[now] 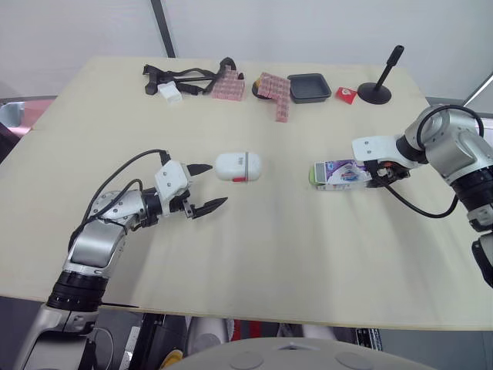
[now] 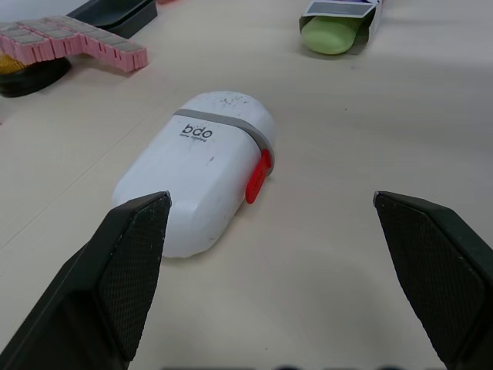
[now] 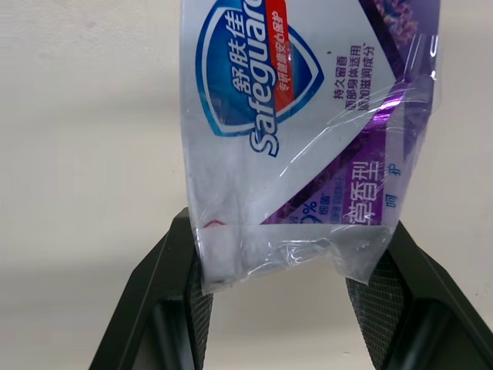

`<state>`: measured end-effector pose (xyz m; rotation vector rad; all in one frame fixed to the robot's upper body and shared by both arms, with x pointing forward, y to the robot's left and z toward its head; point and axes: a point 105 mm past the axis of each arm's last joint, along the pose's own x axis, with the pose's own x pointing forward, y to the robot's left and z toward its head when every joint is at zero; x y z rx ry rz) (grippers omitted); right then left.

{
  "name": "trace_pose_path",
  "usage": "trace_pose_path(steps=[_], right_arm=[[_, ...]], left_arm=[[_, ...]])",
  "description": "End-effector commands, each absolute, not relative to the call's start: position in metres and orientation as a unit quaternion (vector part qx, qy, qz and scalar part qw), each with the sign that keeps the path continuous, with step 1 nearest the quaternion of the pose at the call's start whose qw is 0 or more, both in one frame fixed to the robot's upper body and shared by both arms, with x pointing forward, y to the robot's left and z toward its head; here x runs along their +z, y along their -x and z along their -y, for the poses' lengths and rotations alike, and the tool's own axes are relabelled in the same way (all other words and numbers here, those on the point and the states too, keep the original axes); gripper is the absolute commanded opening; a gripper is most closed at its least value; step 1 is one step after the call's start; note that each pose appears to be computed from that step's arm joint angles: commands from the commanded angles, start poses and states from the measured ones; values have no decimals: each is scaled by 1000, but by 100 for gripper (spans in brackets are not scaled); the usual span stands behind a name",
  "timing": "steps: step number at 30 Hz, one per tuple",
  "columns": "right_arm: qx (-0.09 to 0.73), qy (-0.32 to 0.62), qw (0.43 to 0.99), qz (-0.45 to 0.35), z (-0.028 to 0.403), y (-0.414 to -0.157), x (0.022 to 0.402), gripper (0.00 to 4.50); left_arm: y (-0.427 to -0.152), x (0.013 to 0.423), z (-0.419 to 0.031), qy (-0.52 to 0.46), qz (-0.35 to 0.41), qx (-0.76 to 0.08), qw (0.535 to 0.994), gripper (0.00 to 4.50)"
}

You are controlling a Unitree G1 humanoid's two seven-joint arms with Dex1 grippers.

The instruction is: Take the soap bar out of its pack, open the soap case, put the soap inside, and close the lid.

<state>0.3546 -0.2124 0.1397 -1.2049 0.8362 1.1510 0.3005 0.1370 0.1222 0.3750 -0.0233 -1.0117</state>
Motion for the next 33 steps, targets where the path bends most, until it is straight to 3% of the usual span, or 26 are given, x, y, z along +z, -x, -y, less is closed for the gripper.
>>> trace_pose_path(steps=[1, 11, 18, 23, 33], right_arm=[[471, 518, 622, -349, 220, -360, 159, 239], [474, 510, 638, -330, 210, -360, 167, 239], [456, 514, 628, -364, 237, -352, 159, 239], [429, 509, 648, -371, 253, -355, 165, 239], [379, 497, 685, -375, 281, -334, 180, 239]], left_arm=[[-301, 128, -137, -188, 25, -479, 857, 450], [-304, 127, -134, -188, 26, -484, 854, 450], [-305, 128, -134, -189, 28, -484, 854, 450], [-304, 126, -133, -188, 27, -486, 853, 450], [-302, 125, -134, -190, 25, -487, 852, 450]])
